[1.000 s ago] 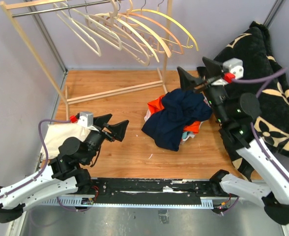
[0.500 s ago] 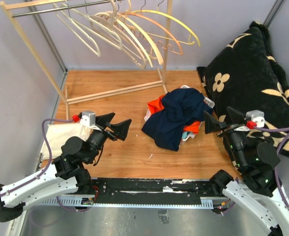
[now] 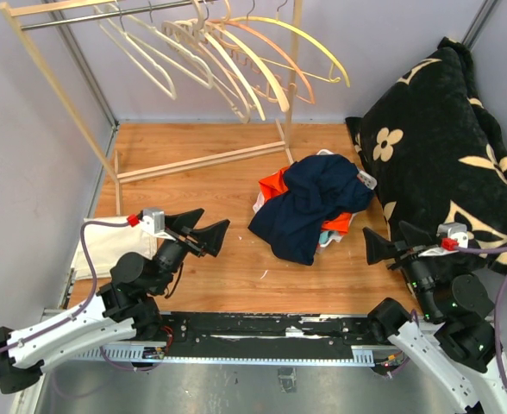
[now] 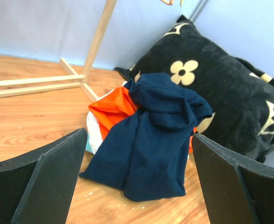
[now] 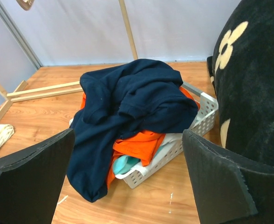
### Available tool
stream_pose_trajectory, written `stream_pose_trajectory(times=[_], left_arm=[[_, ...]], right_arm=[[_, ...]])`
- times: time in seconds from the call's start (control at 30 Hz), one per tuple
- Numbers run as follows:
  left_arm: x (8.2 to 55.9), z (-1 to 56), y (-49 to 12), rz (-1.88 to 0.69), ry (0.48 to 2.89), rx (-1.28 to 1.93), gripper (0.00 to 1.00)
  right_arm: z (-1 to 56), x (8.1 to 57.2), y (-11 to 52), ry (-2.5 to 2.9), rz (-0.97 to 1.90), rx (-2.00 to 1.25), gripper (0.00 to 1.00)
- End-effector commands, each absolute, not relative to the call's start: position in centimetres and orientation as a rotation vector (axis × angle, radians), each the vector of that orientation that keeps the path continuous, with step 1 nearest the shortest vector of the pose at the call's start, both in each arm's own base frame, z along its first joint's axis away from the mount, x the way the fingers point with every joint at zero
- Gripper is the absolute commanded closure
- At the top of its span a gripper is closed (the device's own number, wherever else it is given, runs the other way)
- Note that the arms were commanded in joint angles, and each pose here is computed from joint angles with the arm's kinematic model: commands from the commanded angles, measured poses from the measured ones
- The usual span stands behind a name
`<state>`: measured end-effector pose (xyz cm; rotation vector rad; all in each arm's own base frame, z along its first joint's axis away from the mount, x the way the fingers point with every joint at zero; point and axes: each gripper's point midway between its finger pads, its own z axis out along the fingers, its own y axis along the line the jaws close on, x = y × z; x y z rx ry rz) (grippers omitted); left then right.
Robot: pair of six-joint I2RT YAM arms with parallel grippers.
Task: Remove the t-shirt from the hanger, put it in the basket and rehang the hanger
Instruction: Reset both arms
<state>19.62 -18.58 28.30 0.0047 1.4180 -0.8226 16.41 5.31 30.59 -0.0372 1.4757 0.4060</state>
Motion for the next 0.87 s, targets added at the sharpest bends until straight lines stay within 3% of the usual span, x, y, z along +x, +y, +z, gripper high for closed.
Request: stream_pose_trajectory(times=[0.0,0.83], left_arm=[[19.1,29.1,-18.1,-0.891,1.355,-0.047,0.00],[19.0,27.2,-15.5,-0.904,1.331,-0.181,0.00]], right_arm=[[30.6,15.1,3.9,1.489,0.384,-0.024,0.02],[28.5,14.3,3.6,1.575,0.374,-0.048,0.02]])
